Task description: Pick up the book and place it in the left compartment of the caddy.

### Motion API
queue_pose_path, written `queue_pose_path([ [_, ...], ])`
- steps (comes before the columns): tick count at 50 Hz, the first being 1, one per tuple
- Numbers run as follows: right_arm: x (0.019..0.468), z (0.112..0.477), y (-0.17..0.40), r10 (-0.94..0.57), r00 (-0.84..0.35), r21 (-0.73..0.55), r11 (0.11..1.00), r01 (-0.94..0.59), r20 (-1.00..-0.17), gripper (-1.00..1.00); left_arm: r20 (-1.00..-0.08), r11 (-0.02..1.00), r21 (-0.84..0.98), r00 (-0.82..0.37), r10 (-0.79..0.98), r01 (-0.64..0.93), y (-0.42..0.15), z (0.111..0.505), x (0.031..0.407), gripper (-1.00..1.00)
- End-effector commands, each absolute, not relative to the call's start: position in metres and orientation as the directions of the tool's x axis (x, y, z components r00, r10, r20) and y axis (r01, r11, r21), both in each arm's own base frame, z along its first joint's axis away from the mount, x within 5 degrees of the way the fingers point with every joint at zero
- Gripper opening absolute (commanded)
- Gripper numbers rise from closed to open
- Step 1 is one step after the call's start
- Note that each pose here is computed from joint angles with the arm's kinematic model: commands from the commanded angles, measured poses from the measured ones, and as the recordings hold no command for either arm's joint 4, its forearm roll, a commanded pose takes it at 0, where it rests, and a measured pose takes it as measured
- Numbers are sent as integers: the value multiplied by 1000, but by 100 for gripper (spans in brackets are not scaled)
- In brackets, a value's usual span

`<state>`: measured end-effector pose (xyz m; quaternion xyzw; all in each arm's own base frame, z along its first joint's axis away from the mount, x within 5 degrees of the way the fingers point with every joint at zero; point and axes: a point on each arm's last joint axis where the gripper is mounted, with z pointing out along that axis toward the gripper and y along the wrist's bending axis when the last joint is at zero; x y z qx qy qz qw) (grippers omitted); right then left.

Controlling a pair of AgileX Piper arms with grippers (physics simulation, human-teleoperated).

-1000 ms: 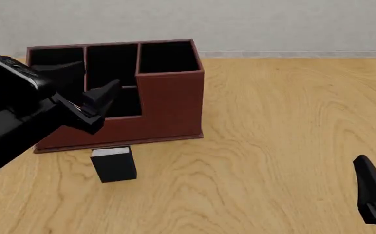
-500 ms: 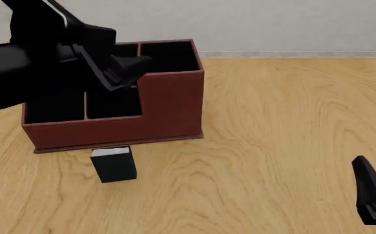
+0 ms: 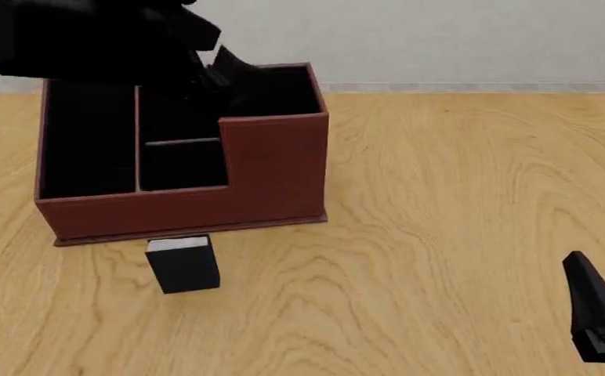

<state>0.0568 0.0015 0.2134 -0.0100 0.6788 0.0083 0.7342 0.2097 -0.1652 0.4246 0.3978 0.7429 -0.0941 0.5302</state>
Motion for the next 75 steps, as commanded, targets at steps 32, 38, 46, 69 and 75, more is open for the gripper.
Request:
queue_pose_path([
  [32,57,214,2,-2,82,-5,1000,-31,-997,100,-653,619,250,-343,675,745,-165,366,236,100],
  [38,56,214,2,-1,84,-3,1000,-29,-996,100,-630,605,264,-341,698,751,-161,358,237,100],
  [46,56,214,2,1,86,-1,1000,-28,-996,100,-598,572,286,-323,733,769,-158,347,238,100],
  [69,56,215,1,0,91,-2,1000,-24,-996,100,-544,548,288,-337,769,786,-152,309,239,100],
  [75,56,215,1,-2,91,-4,1000,-25,-996,100,-533,546,275,-347,772,792,-153,298,236,100],
])
